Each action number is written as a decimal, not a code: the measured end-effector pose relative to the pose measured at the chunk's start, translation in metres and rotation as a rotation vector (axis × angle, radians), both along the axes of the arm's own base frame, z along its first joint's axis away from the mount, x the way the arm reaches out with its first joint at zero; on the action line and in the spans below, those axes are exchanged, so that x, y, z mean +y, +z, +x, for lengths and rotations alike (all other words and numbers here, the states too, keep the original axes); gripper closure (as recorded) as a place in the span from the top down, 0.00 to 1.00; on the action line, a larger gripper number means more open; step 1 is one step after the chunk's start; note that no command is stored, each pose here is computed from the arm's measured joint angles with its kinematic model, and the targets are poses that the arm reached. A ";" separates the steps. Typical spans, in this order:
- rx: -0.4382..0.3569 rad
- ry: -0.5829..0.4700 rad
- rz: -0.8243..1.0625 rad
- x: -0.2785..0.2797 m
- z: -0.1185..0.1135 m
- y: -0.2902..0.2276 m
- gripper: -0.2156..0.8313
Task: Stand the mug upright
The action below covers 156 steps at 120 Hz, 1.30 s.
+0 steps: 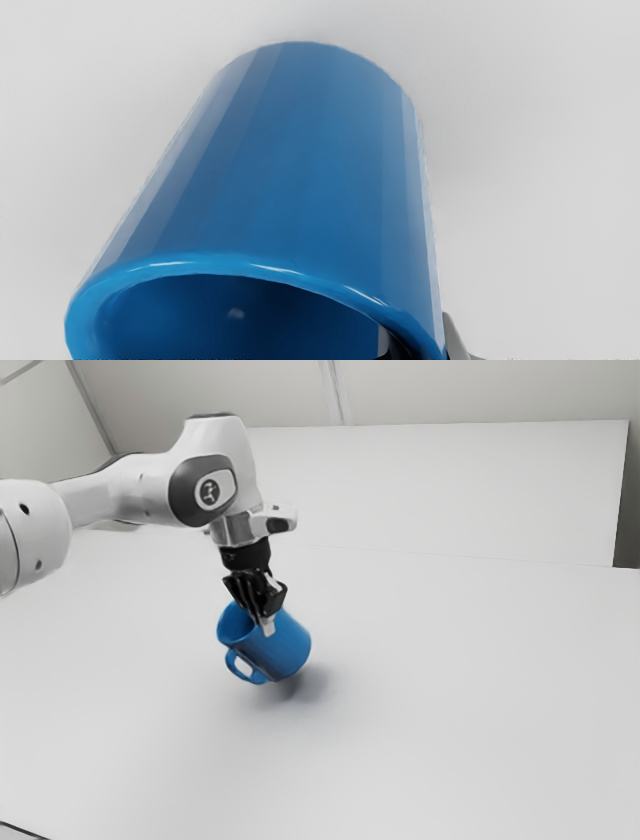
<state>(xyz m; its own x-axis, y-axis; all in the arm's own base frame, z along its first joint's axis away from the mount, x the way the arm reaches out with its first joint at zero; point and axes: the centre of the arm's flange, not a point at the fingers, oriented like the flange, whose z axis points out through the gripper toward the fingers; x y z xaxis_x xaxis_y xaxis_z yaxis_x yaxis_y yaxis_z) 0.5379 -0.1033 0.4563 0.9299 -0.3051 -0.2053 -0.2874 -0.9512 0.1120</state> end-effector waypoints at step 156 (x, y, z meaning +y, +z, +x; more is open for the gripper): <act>0.132 0.395 0.273 -0.088 0.105 -0.054 0.04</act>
